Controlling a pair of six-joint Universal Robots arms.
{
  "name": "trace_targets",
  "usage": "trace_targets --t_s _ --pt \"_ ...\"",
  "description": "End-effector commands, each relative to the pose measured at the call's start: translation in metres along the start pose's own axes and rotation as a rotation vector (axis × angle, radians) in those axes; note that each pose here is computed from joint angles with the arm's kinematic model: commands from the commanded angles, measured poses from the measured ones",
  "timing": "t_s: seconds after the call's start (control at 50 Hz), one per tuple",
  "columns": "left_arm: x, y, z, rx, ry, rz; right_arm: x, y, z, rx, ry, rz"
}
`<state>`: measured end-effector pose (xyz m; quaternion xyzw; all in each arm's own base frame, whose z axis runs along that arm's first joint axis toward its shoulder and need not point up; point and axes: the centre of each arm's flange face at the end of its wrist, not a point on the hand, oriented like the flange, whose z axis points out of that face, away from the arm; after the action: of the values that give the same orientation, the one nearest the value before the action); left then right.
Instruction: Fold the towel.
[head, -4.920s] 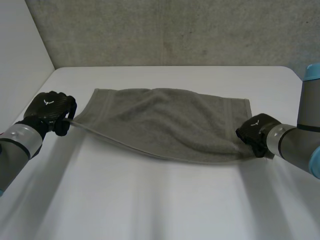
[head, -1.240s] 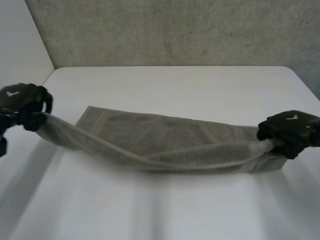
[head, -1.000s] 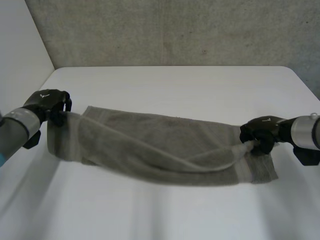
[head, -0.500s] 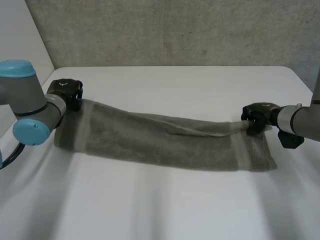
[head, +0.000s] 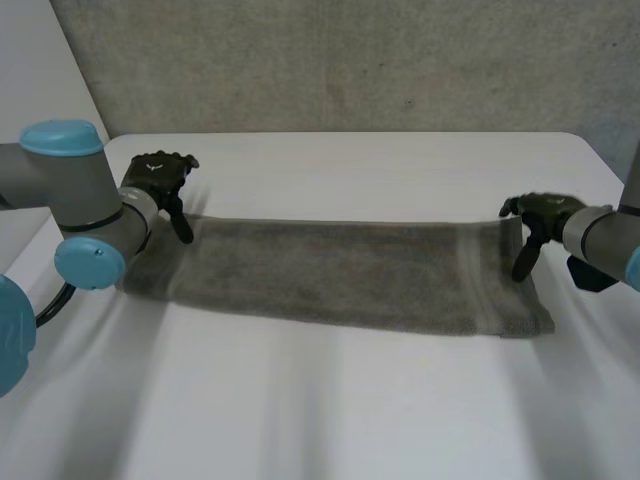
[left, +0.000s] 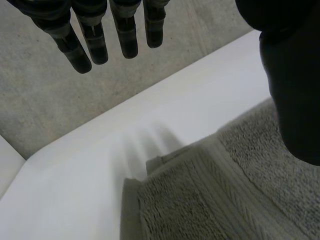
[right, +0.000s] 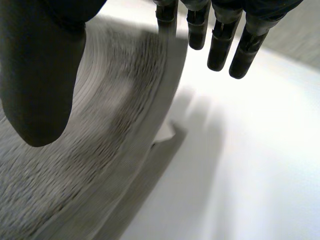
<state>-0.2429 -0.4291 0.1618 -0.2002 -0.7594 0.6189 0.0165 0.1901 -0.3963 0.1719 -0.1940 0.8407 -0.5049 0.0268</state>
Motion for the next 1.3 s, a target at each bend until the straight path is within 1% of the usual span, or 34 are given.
trace_targets --t_s 0.02,0.06,0.08,0.12,0.18,0.22,0.24,0.28,0.34,0.38,0.4,0.44,0.46,0.5,0.56,0.64,0.72,0.94,1.0,1.02,1.04,1.06,1.08,1.1,1.14,1.16,1.2,1.26,1.3 --pt "-0.006 -0.021 -0.013 0.027 -0.010 -0.010 0.004 -0.037 -0.032 0.213 0.059 -0.036" --pt "-0.010 -0.030 -0.023 0.035 -0.015 -0.014 0.002 -0.049 -0.051 0.275 0.068 -0.056" --pt "-0.010 -0.030 -0.023 0.035 -0.015 -0.014 0.002 -0.049 -0.051 0.275 0.069 -0.056" --pt "-0.012 -0.036 -0.034 0.039 -0.008 -0.016 0.000 -0.051 -0.068 0.280 0.077 -0.092" --pt "-0.012 -0.038 -0.041 0.041 -0.007 -0.016 -0.002 -0.048 -0.075 0.275 0.075 -0.113" --pt "-0.012 -0.040 -0.052 0.045 -0.007 -0.014 -0.005 -0.038 -0.086 0.243 0.077 -0.169" --pt "-0.012 -0.040 -0.052 0.045 -0.007 -0.014 -0.005 -0.038 -0.086 0.243 0.077 -0.169" --pt "-0.011 -0.038 -0.063 0.043 -0.003 -0.013 -0.010 -0.022 -0.092 0.187 0.072 -0.242" --pt "-0.009 -0.035 -0.068 0.042 0.004 -0.013 -0.013 -0.011 -0.095 0.156 0.064 -0.264" --pt "-0.004 -0.028 -0.076 0.041 0.026 -0.013 -0.017 0.011 -0.099 0.100 0.047 -0.288" --pt "-0.004 -0.028 -0.076 0.041 0.026 -0.013 -0.017 0.011 -0.099 0.099 0.047 -0.288" --pt "-0.001 -0.025 -0.084 0.045 0.049 -0.012 -0.023 0.031 -0.099 0.059 0.024 -0.294" --pt "-0.001 -0.025 -0.084 0.045 0.049 -0.012 -0.023 0.031 -0.099 0.059 0.024 -0.294" --pt "0.001 -0.024 -0.091 0.052 0.058 -0.013 -0.028 0.047 -0.098 0.056 -0.003 -0.291" --pt "0.001 -0.022 -0.093 0.056 0.057 -0.013 -0.033 0.053 -0.097 0.069 -0.024 -0.294" --pt "0.005 -0.019 -0.095 0.068 0.062 -0.010 -0.039 0.066 -0.089 0.102 -0.060 -0.320" --pt "0.007 -0.017 -0.096 0.064 0.066 -0.010 -0.042 0.082 -0.076 0.066 -0.079 -0.347" --pt "0.007 -0.016 -0.096 0.061 0.067 -0.012 -0.040 0.094 -0.061 0.031 -0.072 -0.363" --pt "0.007 -0.016 -0.096 0.059 0.066 -0.012 -0.035 0.089 -0.059 0.051 -0.031 -0.360" --pt "0.007 -0.014 -0.096 0.055 0.067 -0.013 -0.029 0.084 -0.058 0.063 0.020 -0.361" --pt "0.007 -0.014 -0.096 0.055 0.067 -0.013 -0.016 0.077 -0.058 0.079 0.100 -0.364" --pt "0.007 -0.014 -0.096 0.055 0.067 -0.013 -0.016 0.077 -0.058 0.079 0.101 -0.364" --pt "0.007 -0.013 -0.097 0.053 0.067 -0.013 -0.002 0.066 -0.062 0.098 0.188 -0.364" --pt "0.007 -0.013 -0.097 0.053 0.067 -0.013 -0.002 0.066 -0.062 0.098 0.188 -0.364" --pt "0.007 -0.014 -0.097 0.055 0.067 -0.013 0.025 0.043 -0.072 0.151 0.330 -0.368" --pt "0.007 -0.014 -0.097 0.055 0.067 -0.013 0.025 0.043 -0.072 0.151 0.331 -0.368" --pt "0.006 -0.016 -0.097 0.059 0.064 -0.013 0.045 0.027 -0.077 0.177 0.405 -0.404" --pt "0.006 -0.018 -0.098 0.065 0.063 -0.012 0.054 0.023 -0.078 0.179 0.434 -0.427" --pt "0.004 -0.019 -0.099 0.067 0.059 -0.012 0.068 0.014 -0.076 0.176 0.480 -0.478"
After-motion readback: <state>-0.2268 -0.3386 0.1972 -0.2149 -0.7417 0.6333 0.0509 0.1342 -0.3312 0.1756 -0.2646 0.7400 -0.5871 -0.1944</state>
